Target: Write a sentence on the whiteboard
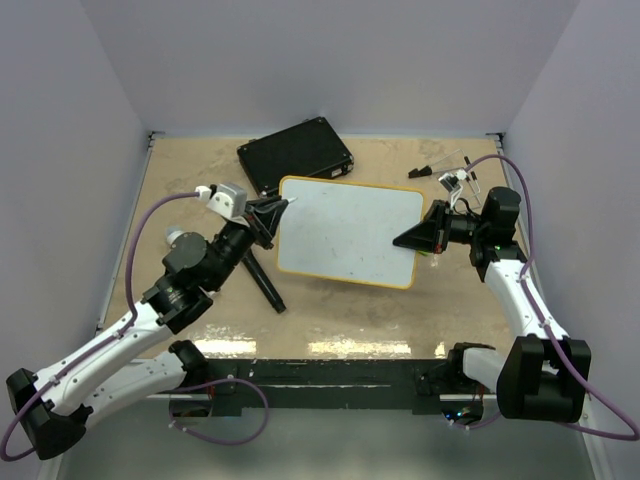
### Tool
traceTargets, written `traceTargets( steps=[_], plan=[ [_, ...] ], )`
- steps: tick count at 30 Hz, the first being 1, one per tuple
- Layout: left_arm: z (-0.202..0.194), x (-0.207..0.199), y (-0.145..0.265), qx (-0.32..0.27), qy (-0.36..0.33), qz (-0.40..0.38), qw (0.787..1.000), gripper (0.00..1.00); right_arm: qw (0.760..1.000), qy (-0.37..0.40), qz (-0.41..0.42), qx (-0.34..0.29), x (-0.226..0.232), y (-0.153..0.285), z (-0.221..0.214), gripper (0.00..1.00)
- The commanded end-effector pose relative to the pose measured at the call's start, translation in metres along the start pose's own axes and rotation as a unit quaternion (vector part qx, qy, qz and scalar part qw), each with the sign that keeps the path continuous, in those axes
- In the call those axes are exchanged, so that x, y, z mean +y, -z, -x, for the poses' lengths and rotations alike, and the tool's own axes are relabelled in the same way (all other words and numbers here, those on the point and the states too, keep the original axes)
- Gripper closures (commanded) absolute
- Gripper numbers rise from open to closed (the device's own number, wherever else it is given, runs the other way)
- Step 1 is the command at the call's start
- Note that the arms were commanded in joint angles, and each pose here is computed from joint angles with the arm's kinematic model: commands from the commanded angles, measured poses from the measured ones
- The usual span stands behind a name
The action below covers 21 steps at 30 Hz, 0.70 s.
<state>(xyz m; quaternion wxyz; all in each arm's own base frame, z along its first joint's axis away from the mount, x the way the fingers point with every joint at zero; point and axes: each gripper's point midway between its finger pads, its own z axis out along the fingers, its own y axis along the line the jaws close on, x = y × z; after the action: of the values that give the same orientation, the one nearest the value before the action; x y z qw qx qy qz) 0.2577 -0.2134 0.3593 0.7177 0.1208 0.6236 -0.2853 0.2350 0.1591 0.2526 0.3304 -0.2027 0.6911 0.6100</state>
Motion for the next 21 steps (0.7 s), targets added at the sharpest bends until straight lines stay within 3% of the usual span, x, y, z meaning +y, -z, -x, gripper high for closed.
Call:
traceTargets(
  steps=[1, 21],
  plan=[
    [0.002, 0.007, -0.002, 0.004, -0.005, 0.031, 1.0, 1.0, 0.999, 0.047, 0.016, 0.003, 0.014, 0.0, 0.016, 1.0],
    [-0.011, 0.009, -0.022, 0.002, -0.017, 0.039, 0.999, 1.0, 0.999, 0.048, 0.015, 0.005, 0.013, -0.001, 0.018, 1.0]
  ],
)
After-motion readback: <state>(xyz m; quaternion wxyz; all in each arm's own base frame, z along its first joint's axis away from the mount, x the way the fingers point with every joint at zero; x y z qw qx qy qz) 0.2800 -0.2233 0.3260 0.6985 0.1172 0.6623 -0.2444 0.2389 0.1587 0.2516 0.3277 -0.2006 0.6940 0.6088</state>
